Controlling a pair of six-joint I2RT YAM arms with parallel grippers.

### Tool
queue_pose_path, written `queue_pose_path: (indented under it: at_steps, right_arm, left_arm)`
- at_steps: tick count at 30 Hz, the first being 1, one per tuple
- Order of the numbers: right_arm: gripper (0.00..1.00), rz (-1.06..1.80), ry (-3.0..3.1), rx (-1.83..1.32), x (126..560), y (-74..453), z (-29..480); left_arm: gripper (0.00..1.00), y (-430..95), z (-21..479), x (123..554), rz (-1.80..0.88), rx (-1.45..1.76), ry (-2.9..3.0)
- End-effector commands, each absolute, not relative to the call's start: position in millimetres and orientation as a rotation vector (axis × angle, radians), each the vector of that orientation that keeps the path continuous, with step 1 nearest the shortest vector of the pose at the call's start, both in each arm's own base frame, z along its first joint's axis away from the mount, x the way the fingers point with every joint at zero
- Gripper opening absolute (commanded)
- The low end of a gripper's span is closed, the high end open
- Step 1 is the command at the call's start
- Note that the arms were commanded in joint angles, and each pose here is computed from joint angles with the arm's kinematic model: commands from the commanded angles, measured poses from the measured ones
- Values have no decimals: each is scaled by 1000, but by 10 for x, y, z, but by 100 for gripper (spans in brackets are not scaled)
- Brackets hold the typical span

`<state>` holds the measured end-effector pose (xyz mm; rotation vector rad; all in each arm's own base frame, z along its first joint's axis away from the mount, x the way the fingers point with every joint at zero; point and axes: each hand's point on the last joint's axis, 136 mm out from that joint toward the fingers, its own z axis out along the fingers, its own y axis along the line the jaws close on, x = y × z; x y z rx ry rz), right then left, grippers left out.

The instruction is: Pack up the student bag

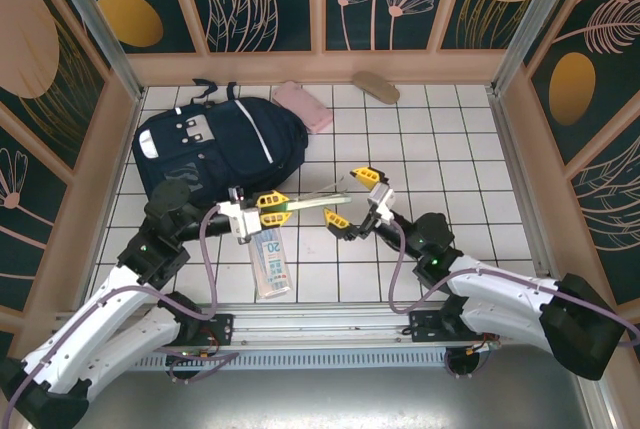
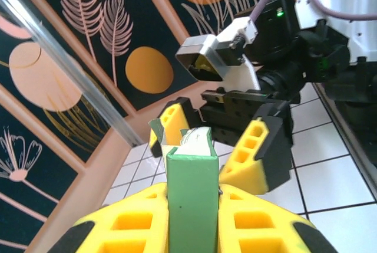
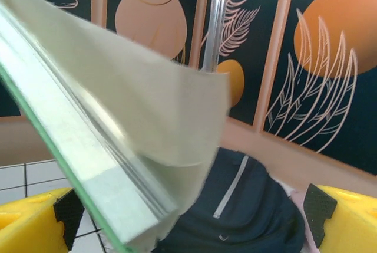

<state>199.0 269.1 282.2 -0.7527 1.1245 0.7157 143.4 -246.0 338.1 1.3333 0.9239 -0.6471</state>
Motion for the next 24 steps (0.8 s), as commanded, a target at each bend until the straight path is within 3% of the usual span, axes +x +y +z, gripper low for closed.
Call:
queue_pose_path:
  at_steps: [1,15,19,24]
  right_arm:
    - [97,656,985,-769,1897,2649,3113]
    - [92,836,834,-909,1543,2855,3480]
    - [81,879,822,-940,1479,2891,3514]
    - [52,927,841,-972,1422,2921,3497]
  left_arm:
    - [0,-2414,3698,1161,-652,1338,702]
    - [0,-2392,3745,908,-812,1348,639]
    - [0,-2399,3730,940,-834,1317,658]
    - [0,-2422,3703,1021,-853,1283,697]
